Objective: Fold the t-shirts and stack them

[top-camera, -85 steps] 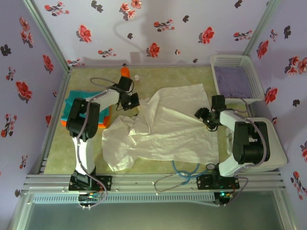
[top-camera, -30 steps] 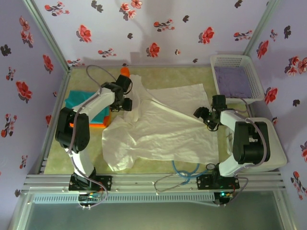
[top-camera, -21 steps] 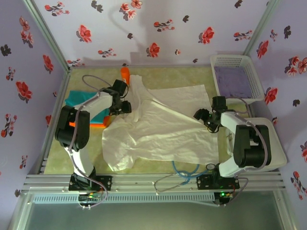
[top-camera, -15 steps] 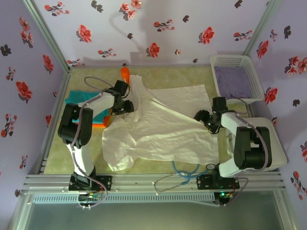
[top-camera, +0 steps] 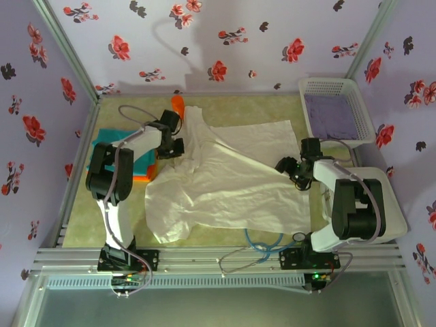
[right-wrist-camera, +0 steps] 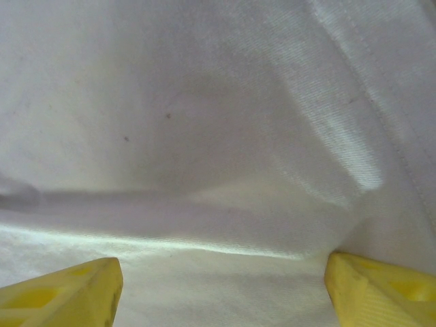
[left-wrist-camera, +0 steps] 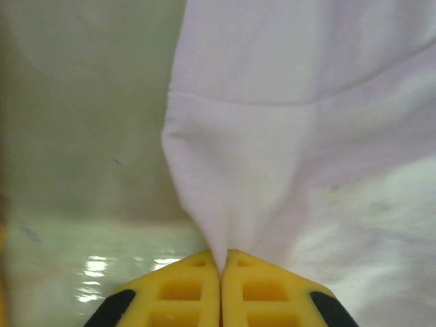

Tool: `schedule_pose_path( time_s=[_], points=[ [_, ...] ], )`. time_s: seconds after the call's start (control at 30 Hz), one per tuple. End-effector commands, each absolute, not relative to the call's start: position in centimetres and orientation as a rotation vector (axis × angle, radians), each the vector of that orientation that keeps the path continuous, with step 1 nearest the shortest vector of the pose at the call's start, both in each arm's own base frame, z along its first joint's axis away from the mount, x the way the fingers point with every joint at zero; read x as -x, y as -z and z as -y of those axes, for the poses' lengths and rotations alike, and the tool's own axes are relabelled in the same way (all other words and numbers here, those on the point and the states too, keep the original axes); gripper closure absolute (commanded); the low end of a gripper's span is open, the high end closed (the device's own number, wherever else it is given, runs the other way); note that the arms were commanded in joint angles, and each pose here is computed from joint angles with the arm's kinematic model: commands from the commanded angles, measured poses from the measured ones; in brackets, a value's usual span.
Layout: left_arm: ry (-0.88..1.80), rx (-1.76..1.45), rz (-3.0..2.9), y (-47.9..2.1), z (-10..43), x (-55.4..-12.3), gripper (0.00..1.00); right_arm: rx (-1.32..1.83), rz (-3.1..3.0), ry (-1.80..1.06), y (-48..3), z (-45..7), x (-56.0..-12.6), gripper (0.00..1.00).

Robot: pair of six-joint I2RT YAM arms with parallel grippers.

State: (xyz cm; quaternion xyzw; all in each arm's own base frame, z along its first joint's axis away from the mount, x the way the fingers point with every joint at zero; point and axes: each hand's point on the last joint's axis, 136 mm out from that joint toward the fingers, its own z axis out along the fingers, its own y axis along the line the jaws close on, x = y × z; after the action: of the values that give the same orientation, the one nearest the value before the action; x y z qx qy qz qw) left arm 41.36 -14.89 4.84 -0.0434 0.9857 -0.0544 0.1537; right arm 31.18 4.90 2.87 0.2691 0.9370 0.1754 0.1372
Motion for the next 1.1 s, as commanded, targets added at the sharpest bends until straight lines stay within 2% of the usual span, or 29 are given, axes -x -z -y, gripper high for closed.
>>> schedule_pose_path(
  time_s=[0.0, 0.53, 0.7, 0.93, 1.07],
  points=[
    [-0.082, -0.021, -2.834, -6.3, 12.4, -42.6, 0.99, -0.805, -2.778, -0.439, -1.4, -4.6, -30.3, 0.21],
    [-0.530, -0.226, -2.587, -14.1, 9.1, -51.2, 1.00, -0.787, -2.796, -0.414, -1.9, -4.4, -30.2, 0.23],
    [-0.598, -0.238, -2.531, -15.2, 8.8, -52.9, 0.86, -0.779, -2.806, -0.411, -1.9, -4.4, -30.1, 0.23],
    [-0.632, -0.200, -2.511, -16.7, 8.1, -52.5, 0.78, -0.785, -2.802, -0.423, -2.0, -4.5, -30.1, 0.23],
    [-0.577, -0.142, -2.577, -17.4, 8.1, -49.0, 0.76, -0.784, -2.799, -0.433, -2.0, -4.6, -30.1, 0.23]
  ],
)
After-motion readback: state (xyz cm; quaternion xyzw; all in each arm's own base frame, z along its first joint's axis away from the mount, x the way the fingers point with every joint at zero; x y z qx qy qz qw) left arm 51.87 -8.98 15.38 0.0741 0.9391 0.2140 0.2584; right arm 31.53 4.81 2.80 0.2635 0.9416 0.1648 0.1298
